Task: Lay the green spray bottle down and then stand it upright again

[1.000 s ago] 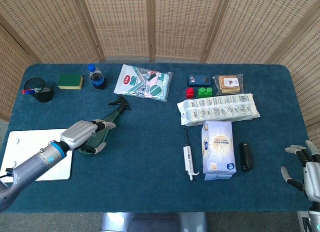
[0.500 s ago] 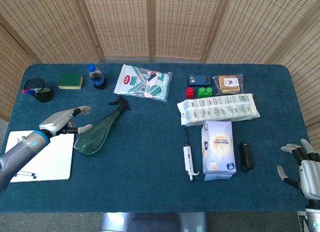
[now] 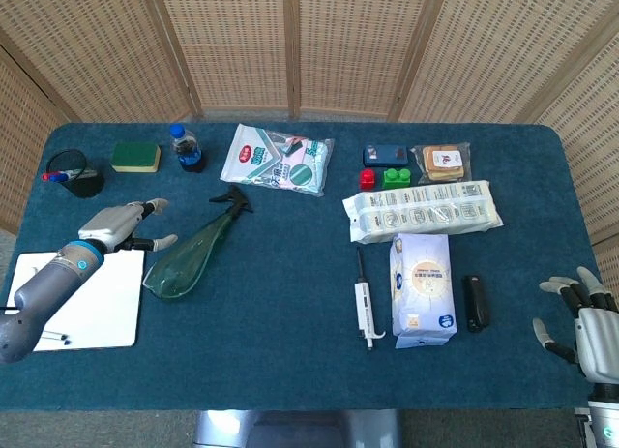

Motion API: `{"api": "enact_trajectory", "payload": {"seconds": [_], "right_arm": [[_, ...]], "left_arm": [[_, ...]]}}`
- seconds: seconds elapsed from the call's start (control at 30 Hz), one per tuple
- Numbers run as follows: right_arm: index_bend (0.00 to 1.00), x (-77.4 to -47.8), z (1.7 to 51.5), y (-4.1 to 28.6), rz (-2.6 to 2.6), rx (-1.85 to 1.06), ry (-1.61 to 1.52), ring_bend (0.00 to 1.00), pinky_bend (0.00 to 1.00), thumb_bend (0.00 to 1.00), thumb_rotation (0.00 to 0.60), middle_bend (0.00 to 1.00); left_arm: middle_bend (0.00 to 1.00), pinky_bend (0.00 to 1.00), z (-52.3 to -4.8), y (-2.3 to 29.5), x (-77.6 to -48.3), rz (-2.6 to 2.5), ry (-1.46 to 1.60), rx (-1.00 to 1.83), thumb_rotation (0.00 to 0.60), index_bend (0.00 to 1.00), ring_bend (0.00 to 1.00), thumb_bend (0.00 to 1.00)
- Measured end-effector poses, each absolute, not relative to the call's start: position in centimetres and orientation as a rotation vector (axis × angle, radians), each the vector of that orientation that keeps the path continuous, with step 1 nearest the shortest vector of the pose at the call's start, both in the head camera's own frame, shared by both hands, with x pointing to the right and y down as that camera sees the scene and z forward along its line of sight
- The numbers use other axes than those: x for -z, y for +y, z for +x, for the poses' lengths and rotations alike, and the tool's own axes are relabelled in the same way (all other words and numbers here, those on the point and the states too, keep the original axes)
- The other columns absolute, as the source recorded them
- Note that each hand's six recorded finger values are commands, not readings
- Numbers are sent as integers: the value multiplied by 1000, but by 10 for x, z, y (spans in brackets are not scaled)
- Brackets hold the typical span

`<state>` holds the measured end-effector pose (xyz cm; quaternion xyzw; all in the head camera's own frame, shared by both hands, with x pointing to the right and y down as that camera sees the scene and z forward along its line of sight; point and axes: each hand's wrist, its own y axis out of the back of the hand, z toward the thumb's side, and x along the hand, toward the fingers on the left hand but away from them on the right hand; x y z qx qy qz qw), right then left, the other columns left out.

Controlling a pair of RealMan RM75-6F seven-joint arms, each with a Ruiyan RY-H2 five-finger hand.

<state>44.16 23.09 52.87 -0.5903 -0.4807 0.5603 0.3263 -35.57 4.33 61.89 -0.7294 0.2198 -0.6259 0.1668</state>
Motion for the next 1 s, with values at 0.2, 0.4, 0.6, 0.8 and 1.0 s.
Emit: {"api": "enact_trajectory", "payload": {"seconds": [0.2,0.4,0.6,0.8,1.0], "right_arm": [[312,-529,444,233,-1547,-1471,-1267,93,180,376,600,296],[312,-528,445,233,-1547,-1467,-1275,93,180,376,600,296],[312,-526,449,234,-1546,-1467,-1289,93,180,378,600,296],[311,-527,450,235,-1556,-1464,-1296,94,180,377,600,297],[311,-526,452,235,-1558,-1462,-1304,93,180,376,600,296]], "left_arm": [[179,444,-341,37,-629,-1931,539,1825,198,88,131,302],[169,457,-318,47,-649,-1891,495,1884,197,74,123,302],[165,462,-302,62,-667,-1926,458,1924,199,65,115,302],[156,463,-299,75,-677,-1956,445,1954,197,55,101,302],[154,468,-300,83,-683,-1962,432,1970,198,59,96,301]]}}
